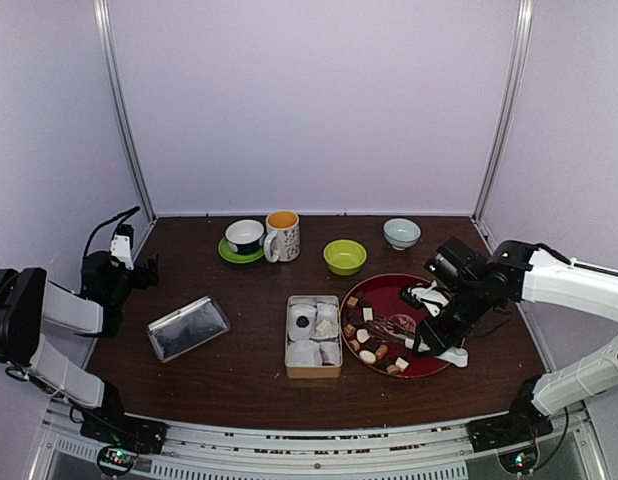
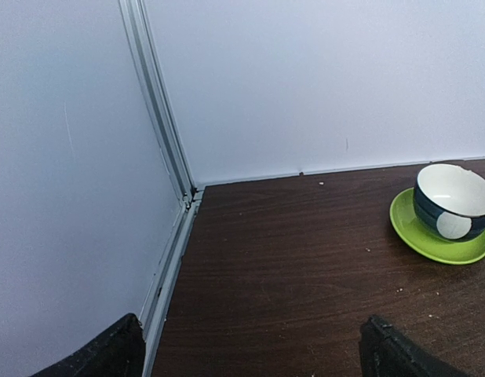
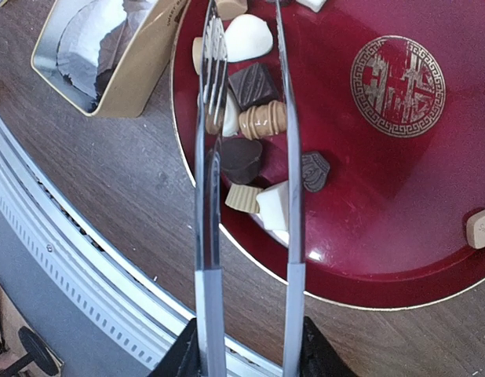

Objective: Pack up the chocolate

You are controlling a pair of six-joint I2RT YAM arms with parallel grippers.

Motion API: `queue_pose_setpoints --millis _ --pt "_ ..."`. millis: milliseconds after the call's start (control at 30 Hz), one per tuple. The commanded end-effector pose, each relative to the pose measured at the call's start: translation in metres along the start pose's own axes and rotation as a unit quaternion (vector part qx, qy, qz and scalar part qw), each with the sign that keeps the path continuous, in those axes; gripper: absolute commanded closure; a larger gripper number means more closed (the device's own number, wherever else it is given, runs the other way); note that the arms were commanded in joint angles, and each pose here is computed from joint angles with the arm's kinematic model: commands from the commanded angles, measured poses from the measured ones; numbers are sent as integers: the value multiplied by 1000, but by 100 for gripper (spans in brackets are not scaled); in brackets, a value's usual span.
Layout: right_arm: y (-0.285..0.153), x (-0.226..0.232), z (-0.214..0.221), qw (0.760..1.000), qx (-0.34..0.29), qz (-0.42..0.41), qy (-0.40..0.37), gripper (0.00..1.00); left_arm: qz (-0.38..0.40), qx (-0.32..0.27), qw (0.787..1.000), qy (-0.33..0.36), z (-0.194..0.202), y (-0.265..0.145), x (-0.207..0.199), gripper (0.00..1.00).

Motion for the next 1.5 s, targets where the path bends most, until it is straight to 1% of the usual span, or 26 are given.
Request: queue_pose_setpoints --millis 0,233,667,800,1100,1233,1467 --pt "-7 1 -4 1000 -9 2 5 63 -1 -22 1000 5 -6 -1 2 2" --pt "-2 1 -6 1000 8 17 2 61 -1 -22 1000 6 -6 -1 2 2" --pt "6 8 -20 999 12 39 -22 57 -1 -22 1000 5 -6 -1 2 2" --pt "9 6 -23 998 18 56 -22 57 -1 -21 1000 5 -6 -1 2 2" --pt "14 4 -9 996 56 53 -35 57 -2 -21 1000 5 -6 -1 2 2" --pt "16 7 -6 996 69 42 -43 54 -1 -22 1000 5 -6 -1 2 2" --pt "25 5 -12 995 75 51 -44 60 -2 -21 1000 5 -6 -1 2 2"
Point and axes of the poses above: each gripper's point midway between its finger pads, its own y axis out along the fingers, its own x axis along the line the jaws close on, z = x × y, the point moved 6 cm from there along -y, back along the fingers, and after that the axes turned 3 degrees about -y, right-handed, at the moved point
